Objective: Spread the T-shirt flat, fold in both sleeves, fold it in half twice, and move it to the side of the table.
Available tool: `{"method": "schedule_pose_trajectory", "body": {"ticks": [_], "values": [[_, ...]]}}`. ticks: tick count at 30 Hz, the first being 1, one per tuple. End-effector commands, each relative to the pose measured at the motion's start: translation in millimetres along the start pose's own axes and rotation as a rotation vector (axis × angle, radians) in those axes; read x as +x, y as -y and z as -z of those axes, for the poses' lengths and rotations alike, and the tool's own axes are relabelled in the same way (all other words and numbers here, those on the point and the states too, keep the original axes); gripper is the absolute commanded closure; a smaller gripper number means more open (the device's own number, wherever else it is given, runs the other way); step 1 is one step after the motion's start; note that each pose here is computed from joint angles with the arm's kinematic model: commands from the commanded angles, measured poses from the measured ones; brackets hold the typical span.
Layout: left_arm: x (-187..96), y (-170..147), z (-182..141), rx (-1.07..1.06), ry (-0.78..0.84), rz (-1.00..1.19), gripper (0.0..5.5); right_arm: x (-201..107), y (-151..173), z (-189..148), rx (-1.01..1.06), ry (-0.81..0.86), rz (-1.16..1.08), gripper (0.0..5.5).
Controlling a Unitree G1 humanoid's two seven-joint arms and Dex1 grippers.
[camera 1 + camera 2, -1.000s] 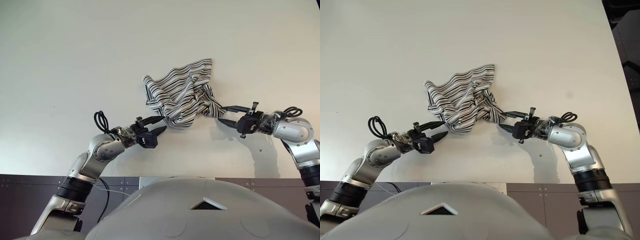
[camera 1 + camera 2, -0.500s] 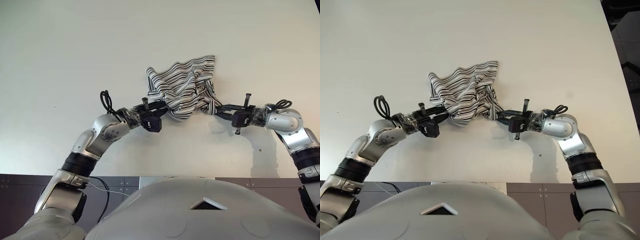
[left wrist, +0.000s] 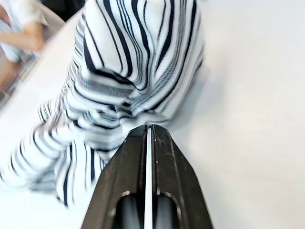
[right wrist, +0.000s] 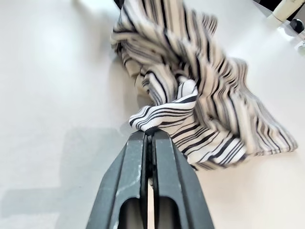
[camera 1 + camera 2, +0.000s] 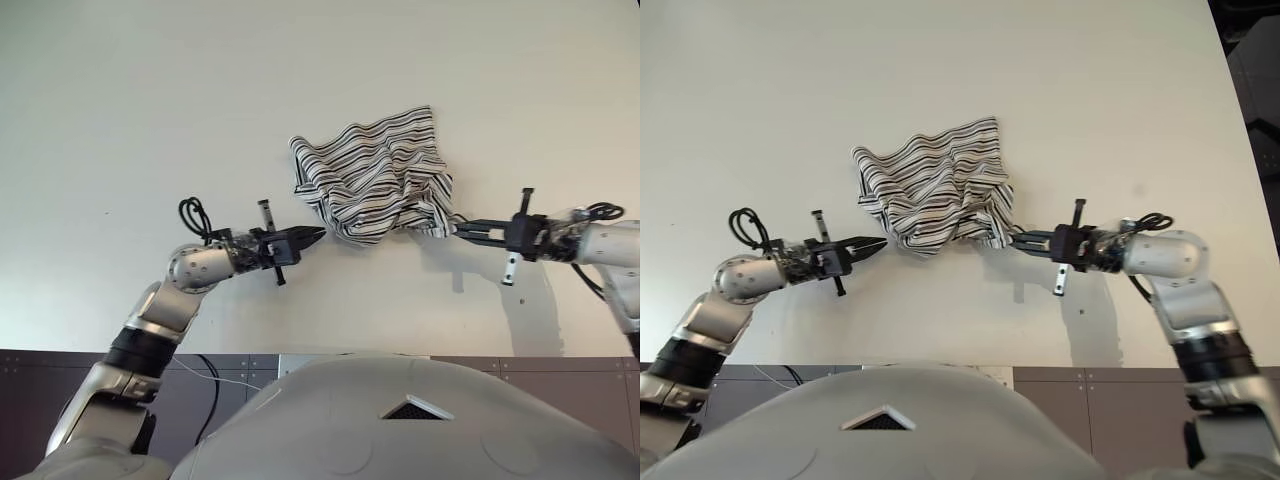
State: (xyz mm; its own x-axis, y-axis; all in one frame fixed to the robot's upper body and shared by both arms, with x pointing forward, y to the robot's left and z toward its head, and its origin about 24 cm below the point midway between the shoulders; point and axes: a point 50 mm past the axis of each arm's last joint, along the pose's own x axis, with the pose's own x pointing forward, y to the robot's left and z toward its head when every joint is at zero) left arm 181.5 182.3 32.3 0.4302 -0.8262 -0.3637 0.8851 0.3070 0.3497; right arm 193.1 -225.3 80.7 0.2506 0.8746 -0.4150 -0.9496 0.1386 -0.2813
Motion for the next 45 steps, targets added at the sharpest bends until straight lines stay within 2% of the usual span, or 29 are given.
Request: {"method": "schedule_pose_trajectory", "body": {"ticks": [1, 3, 5, 8, 10, 11, 13, 17, 19, 20, 22, 24, 25, 27, 29, 31, 34, 39, 42, 45], "values": [[-31, -36, -27, -0.208, 0.132, -0.184, 5.38, -42, 19, -53, 0.111, 0.079, 0.025, 5.4], [-33, -50, -32, -0.255, 0.155, -0.258, 5.38, -50, 38, -76, 0.174, 0.187, 0.083, 5.4], [-25, -50, -23, -0.151, 0.043, -0.241, 5.38, -50, 58, -79, 0.198, 0.197, 0.157, 5.4], [-6, -30, -7, 0.022, -0.104, -0.109, 5.38, -47, 84, -36, 0.169, -0.074, 0.311, 5.4], [4, -18, 0, 0.104, -0.15, -0.044, 5.38, -48, 84, -6, 0.166, -0.238, 0.314, 5.4], [8, -14, 2, 0.141, -0.162, -0.019, 5.38, -46, 80, 2, 0.159, -0.28, 0.279, 5.4], [12, -9, 3, 0.156, -0.159, -0.021, 5.38, -38, 61, -3, 0.138, -0.259, 0.118, 5.4], [5, -17, 12, 0.113, -0.18, -0.123, 5.38, -35, 28, -47, 0.203, -0.055, -0.206, 5.4], [2, -24, 17, 0.089, -0.191, -0.196, 5.38, -32, 34, -88, 0.24, 0.17, -0.245, 5.4], [1, -27, 19, 0.079, -0.192, -0.229, 5.38, -28, 50, -107, 0.254, 0.297, -0.183, 5.4], [2, -30, 21, 0.07, -0.187, -0.264, 5.38, -21, 99, -125, 0.349, 0.475, 0.08, 5.4], [6, -30, 20, 0.074, -0.177, -0.265, 5.38, -14, 145, -130, 0.506, 0.553, 0.33, 5.4], [8, -31, 19, 0.077, -0.173, -0.264, 5.38, -9, 158, -124, 0.555, 0.518, 0.413, 5.4], [14, -30, 17, 0.086, -0.162, -0.253, 5.38, 10, 165, -75, 0.602, 0.21, 0.562, 5.4], [21, -27, 14, 0.119, -0.151, -0.214, 5.38, 23, 140, -5, 0.591, -0.154, 0.542, 5.4], [29, -25, 7, 0.165, -0.134, -0.17, 5.38, 27, 104, 40, 0.52, -0.374, 0.4, 5.4], [41, -27, -4, 0.208, -0.106, -0.155, 5.38, 32, 90, 48, 0.471, -0.398, 0.297, 5.4], [87, -22, -26, 0.153, -0.013, -0.131, 5.38, 39, 88, 34, 0.447, -0.317, 0.231, 5.4], [112, -17, -28, 0.07, -0.022, -0.146, 5.38, 42, 82, 28, 0.442, -0.29, 0.194, 5.4], [119, -19, -25, 0.036, -0.068, -0.202, 5.38, 41, 72, 16, 0.43, -0.257, 0.127, 5.4]]}}
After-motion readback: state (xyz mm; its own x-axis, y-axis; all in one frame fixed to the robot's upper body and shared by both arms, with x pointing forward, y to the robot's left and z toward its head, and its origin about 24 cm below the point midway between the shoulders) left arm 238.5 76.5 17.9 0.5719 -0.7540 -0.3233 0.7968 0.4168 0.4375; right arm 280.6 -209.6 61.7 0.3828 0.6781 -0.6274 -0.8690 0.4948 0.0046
